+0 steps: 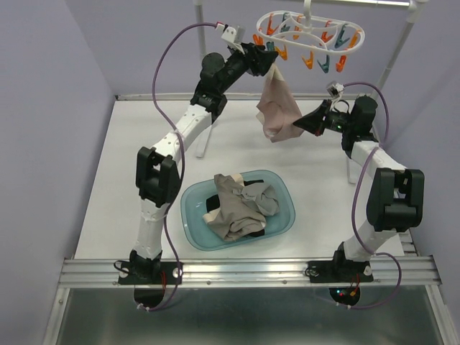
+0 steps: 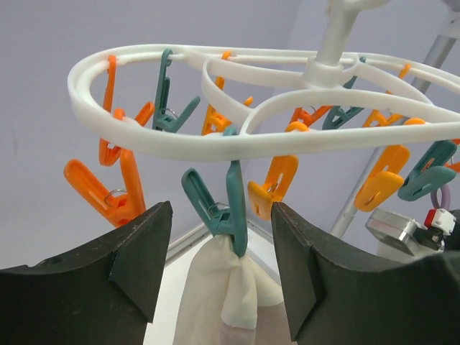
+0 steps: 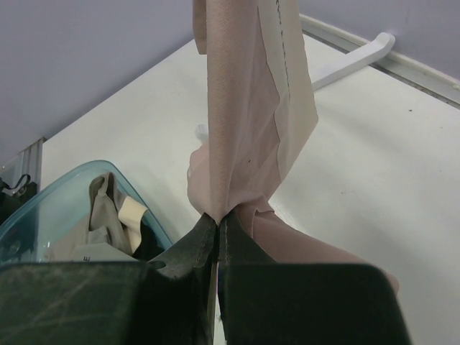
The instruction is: Remove the underwear clipped to the hanger
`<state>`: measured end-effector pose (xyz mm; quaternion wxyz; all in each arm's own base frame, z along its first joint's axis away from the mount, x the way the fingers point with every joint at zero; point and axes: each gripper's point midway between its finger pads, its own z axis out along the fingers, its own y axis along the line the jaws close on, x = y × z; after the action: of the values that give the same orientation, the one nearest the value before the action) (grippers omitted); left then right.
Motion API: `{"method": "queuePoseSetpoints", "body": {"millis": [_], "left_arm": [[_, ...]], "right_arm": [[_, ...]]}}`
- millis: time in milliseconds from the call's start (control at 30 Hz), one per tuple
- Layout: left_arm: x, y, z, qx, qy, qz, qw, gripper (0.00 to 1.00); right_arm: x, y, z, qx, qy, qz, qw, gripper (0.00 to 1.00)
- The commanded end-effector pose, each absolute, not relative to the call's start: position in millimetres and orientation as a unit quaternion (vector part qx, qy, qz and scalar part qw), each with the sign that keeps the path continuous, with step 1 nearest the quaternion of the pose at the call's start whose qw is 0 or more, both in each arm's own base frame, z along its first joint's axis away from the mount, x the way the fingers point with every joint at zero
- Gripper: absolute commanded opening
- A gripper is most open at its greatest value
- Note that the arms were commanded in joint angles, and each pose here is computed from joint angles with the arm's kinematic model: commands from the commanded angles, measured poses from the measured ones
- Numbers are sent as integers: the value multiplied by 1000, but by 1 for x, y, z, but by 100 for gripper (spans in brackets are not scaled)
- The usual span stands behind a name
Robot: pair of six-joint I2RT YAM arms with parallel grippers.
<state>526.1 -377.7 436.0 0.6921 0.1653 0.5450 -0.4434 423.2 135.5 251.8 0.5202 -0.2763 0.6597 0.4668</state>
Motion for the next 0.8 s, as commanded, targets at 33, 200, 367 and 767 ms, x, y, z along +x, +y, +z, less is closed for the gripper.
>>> {"method": "queuePoseSetpoints", "body": {"millis": [33,200,367,767], "left_arm": [[516,-376,484,155,490,-461,723,66],[518,-379,488,148,485,-470,723,60],[520,-377,494,136,481,-474,725,32],[518,-378,497,131,478,-483,722,24]], "right_arm": [[412,136,265,-297,643,461,534,1],[412,136,265,-296,644,463,532,1],[411,136,264,-297,643,464,532,1],[412,136,259,-294,647,465,529,1]]}}
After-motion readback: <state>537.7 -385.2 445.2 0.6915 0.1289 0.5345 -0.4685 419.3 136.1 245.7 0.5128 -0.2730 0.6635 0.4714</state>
